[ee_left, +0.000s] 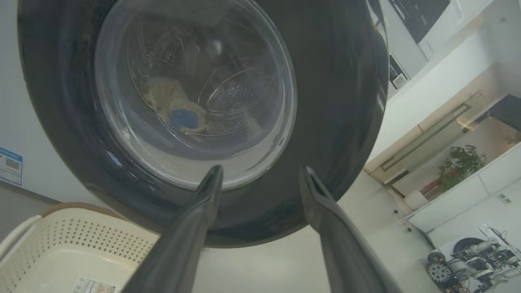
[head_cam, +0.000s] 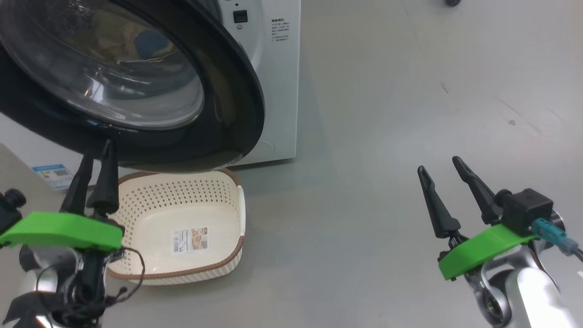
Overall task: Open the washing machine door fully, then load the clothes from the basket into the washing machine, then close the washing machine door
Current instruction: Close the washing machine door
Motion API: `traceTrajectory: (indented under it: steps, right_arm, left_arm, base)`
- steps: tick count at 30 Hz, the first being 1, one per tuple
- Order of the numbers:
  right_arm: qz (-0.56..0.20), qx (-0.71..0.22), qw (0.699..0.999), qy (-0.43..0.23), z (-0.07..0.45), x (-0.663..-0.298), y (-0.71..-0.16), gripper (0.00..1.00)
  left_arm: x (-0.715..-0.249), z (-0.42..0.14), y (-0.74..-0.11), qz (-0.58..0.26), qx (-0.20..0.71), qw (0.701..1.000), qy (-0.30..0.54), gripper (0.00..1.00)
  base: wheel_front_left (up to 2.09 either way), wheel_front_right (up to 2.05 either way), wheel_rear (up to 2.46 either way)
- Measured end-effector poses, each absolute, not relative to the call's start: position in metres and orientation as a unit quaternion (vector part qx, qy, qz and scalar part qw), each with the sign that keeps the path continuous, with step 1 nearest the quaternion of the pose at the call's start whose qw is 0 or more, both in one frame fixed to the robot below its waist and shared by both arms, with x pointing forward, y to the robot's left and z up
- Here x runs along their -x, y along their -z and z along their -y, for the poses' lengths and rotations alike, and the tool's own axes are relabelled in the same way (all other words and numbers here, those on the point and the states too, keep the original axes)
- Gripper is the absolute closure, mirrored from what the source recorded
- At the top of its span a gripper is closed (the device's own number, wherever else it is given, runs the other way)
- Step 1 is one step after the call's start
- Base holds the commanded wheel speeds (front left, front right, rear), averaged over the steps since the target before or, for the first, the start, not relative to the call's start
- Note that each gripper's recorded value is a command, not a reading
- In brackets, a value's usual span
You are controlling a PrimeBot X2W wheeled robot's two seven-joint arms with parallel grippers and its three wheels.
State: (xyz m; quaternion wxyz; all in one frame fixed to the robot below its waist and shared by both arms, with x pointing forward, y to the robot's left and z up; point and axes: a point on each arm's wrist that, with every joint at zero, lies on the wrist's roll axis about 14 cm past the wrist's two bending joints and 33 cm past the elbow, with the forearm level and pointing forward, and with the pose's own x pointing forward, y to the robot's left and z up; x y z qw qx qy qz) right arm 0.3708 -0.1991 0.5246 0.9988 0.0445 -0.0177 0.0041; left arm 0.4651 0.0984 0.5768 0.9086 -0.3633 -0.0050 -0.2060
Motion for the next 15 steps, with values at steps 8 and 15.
traceTrajectory:
  steps: [8,15]
  right_arm:
    - [0.027,-0.041,0.999,-0.007,0.198,-0.368,-0.532,0.00]
    - [0.019,-0.042,0.999,-0.015,0.193,-0.361,-0.530,0.00]
  left_arm:
    - [-0.440,-0.119,-0.553,0.027,0.229,0.962,0.146,0.00]
    - [-0.410,-0.137,-0.533,0.019,0.146,0.984,0.098,0.00]
  base:
    - [0.00,0.00,0.00]
    - [0.00,0.00,0.00]
